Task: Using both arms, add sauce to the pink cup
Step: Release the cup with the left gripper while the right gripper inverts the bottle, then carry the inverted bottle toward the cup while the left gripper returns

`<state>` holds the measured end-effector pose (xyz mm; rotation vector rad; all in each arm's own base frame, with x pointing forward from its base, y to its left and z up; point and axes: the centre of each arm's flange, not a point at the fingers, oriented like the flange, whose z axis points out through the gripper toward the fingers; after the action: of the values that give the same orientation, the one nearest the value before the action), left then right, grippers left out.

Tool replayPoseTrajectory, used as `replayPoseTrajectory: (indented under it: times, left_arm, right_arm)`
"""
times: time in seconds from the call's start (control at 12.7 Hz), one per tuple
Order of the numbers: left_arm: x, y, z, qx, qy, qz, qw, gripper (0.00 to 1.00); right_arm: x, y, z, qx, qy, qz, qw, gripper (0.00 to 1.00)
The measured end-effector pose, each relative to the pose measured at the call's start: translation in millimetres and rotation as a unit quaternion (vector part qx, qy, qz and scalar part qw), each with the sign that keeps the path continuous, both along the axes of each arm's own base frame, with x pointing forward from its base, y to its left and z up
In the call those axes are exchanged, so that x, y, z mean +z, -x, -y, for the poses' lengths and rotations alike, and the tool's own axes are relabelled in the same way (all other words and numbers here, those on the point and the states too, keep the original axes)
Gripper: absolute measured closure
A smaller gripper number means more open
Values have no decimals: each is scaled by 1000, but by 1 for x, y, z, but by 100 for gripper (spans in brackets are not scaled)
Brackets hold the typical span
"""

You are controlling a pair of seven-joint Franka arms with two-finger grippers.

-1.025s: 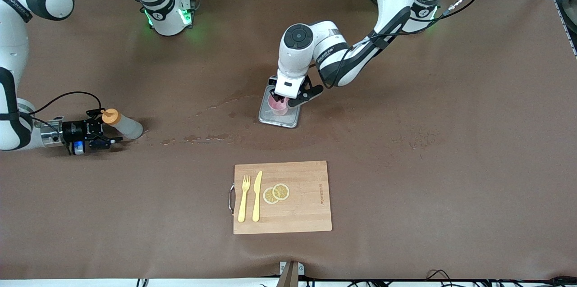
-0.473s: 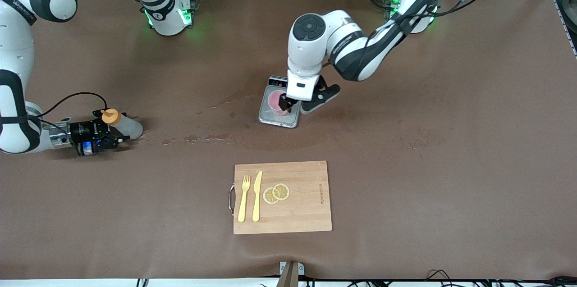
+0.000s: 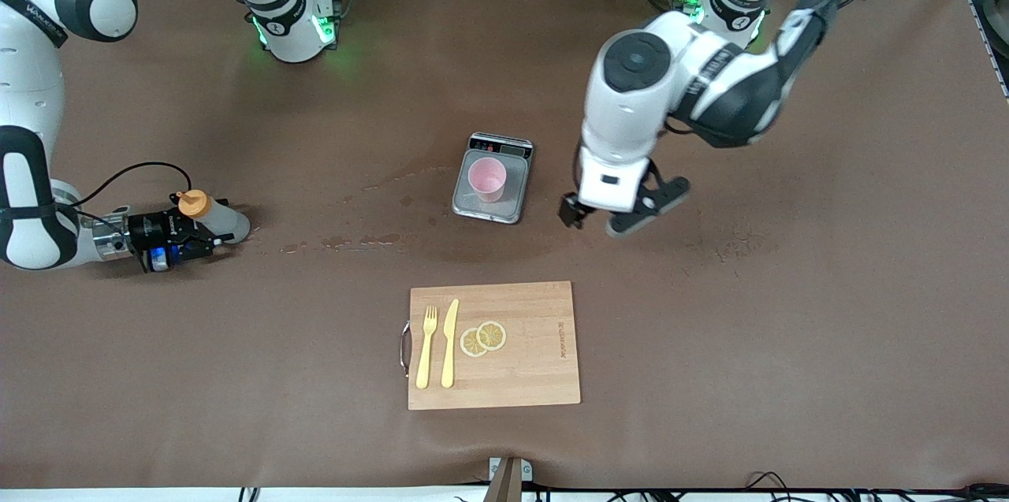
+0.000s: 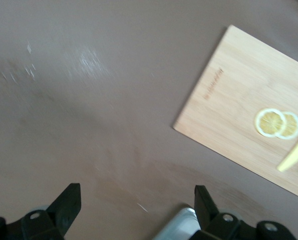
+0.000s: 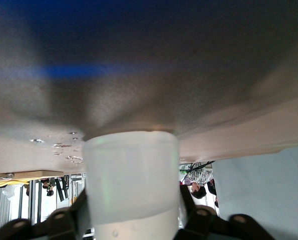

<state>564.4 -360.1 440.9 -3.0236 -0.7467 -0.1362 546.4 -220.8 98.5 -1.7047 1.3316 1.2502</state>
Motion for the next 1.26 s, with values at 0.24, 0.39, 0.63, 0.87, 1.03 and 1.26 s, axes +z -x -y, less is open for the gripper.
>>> replayPoseTrajectory:
  times: [0.24, 0.39, 0.63, 0.87, 1.03, 1.26]
  left_arm:
    - [5, -33, -64, -69, -16, -15, 997, 0]
    - [12, -47, -98, -93, -19, -18, 995, 0]
    - [27, -54, -123, -110, -7, -20, 994, 0]
    - [39, -54, -129, -113, -1, -25, 993, 0]
    - [44, -55, -134, -114, 6, -25, 993, 0]
    - [63, -56, -153, -147, 6, -22, 989, 0]
  right_arm:
    - [2, 0, 3, 0, -2, 1, 1000, 43]
    - [9, -3, 4, 4, -7, 3, 1000, 54]
    - [19, -10, 5, 8, -6, 8, 1000, 54]
    - [38, -21, 1, 9, 3, -5, 1000, 54]
    - [60, -35, -7, 15, 11, -26, 1000, 54]
    - [103, -60, -35, 32, 40, -36, 998, 54]
